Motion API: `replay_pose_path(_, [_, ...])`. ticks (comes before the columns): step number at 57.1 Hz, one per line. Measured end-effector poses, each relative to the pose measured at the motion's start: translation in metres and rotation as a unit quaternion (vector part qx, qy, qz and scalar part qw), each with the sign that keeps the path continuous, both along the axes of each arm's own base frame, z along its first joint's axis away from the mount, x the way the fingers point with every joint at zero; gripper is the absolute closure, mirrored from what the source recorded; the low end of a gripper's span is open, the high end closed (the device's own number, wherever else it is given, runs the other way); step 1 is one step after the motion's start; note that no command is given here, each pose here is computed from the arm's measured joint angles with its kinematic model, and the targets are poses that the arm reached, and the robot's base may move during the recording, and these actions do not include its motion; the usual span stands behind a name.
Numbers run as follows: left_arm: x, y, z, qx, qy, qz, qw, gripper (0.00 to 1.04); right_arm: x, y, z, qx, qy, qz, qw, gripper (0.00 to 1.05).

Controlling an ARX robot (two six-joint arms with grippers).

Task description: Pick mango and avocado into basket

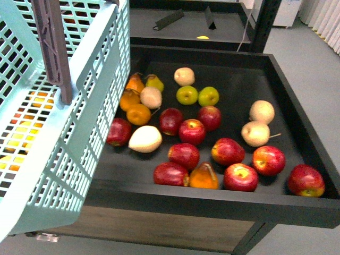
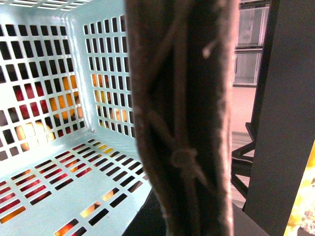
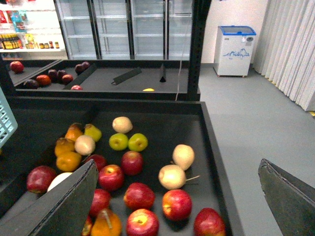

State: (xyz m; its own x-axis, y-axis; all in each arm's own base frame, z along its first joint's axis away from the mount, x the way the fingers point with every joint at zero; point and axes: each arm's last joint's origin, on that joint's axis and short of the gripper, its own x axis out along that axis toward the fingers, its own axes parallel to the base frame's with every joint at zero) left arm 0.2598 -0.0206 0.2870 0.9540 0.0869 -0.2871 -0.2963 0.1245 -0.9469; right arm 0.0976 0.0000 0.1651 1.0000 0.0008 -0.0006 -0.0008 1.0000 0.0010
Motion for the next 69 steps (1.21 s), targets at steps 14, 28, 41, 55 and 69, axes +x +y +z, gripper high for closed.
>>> replay_pose_path(14, [0.0001,0.0,-0.0004,0.0,0.001,0.0,1.0,0.99,0.0,0.0,0.0,0.0,0.0,0.0,1.0,0.08])
replay_pose_path(28, [0.0001,0.0,-0.0003,0.0,0.001,0.0,1.0,0.99,0.0,0.0,-0.0001,0.0,0.0,0.0,1.0,0.08])
replay_pose_path(41, [0.0,0.0,-0.0002,0.0,0.0,0.0,1.0,0.99,0.0,0.0,0.0,0.0,0.0,0.0,1.0,0.08])
replay_pose_path(55, [0.0001,0.0,-0.0001,0.0,0.0,0.0,1.0,0.99,0.0,0.0,0.0,0.0,0.0,0.0,1.0,0.08])
replay_pose_path(69, [0.0003,0.0,-0.0006,0.0,0.001,0.0,1.0,0.99,0.0,0.0,-0.0002,0.0,0.001,0.0,1.0,0.08])
